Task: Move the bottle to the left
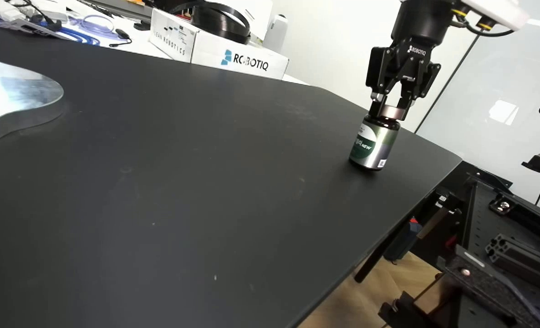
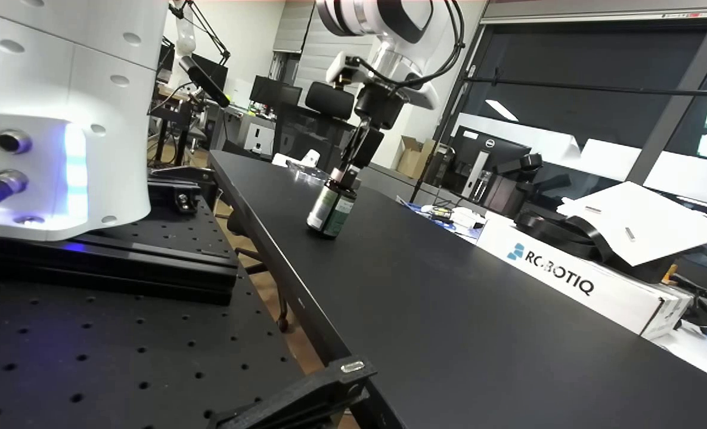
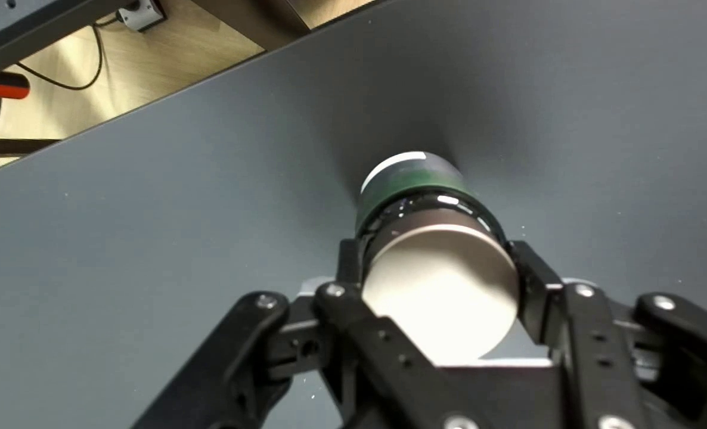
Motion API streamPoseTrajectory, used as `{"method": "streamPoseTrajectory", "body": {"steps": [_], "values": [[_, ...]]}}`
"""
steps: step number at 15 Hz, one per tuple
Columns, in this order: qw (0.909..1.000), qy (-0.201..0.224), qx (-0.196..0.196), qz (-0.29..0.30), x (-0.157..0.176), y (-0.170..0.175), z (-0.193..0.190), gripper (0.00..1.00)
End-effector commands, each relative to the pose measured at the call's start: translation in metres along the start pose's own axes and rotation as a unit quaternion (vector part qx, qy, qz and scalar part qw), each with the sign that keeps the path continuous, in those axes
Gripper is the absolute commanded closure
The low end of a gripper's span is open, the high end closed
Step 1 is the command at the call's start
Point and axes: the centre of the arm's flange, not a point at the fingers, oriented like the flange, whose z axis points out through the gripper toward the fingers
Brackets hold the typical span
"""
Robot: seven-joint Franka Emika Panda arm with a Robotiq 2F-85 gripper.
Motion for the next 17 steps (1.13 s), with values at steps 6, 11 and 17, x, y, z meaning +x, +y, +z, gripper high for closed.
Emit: {"method": "streamPoseTrajectory", "body": {"steps": [6, 11, 17], "values": [[0.9992, 0.032, 0.025, 0.007, -0.020, 0.017, -0.034, 0.02], [0.9954, 0.047, 0.083, -0.001, -0.037, 0.032, -0.113, 0.00], [0.9944, 0.024, 0.100, -0.022, -0.039, 0.033, -0.125, 0.00]]}}
